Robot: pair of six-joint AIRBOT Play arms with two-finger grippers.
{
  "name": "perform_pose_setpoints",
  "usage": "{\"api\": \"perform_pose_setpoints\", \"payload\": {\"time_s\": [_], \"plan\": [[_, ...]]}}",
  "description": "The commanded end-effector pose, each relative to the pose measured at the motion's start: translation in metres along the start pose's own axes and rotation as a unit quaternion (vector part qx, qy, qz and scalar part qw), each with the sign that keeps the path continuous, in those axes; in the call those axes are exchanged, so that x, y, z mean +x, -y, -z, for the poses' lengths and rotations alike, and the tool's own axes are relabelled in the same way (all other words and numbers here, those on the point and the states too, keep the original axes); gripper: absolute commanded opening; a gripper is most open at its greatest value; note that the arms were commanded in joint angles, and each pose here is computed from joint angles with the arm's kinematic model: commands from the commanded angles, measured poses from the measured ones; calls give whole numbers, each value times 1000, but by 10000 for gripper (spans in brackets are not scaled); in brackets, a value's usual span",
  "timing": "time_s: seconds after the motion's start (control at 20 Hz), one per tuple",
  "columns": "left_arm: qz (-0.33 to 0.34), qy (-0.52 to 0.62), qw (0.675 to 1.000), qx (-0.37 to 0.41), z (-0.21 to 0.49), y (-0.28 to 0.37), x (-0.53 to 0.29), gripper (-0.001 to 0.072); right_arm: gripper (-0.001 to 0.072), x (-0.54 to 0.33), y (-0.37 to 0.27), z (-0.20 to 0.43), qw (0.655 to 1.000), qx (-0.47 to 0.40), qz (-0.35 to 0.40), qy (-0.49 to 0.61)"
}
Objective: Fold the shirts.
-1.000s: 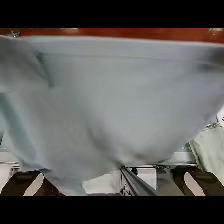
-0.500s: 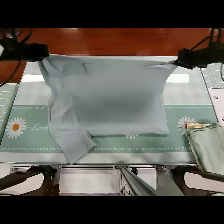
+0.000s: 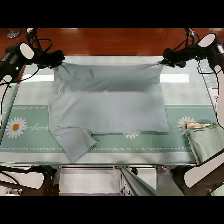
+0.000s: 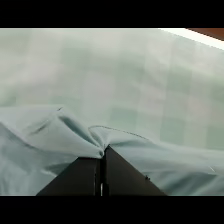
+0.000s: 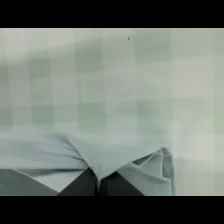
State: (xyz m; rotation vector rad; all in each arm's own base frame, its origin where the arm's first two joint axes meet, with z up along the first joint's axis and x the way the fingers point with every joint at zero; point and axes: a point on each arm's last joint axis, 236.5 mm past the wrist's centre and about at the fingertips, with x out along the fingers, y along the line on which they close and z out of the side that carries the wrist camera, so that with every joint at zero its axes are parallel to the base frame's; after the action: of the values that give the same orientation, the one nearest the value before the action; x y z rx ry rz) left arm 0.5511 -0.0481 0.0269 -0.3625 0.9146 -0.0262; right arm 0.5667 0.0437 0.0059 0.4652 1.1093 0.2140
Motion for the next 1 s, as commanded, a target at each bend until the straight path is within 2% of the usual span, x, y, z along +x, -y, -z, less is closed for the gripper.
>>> {"api": "perform_pose_setpoints", "payload": {"time_s": [0.0,0.25,0.4,0.6,0.65,0.7,0.75,0.8,0.95], "plan": [[1,-68,997,34,26,-5,-5,18,30,-3,3,26,998,-12,-13,-65],[-13,-243,968,68,110,-43,-14,18,30,-8,27,82,985,-10,12,-171],[-22,-296,953,52,148,-60,-7,18,30,14,43,114,977,-11,42,-207],[-22,-346,937,45,165,-72,-23,19,39,18,44,121,976,8,44,-213],[-20,-359,932,40,169,-73,-28,44,233,16,44,125,974,17,46,-222],[-20,-376,926,39,175,-74,-34,248,589,13,42,130,971,18,43,-235],[-19,-389,920,37,179,-74,-40,641,617,7,43,135,968,20,44,-247],[-19,-398,917,35,182,-75,-45,701,617,-2,43,138,965,23,43,-256],[-20,-407,913,24,184,-81,-67,701,616,-47,61,137,962,24,73,-260]]}}
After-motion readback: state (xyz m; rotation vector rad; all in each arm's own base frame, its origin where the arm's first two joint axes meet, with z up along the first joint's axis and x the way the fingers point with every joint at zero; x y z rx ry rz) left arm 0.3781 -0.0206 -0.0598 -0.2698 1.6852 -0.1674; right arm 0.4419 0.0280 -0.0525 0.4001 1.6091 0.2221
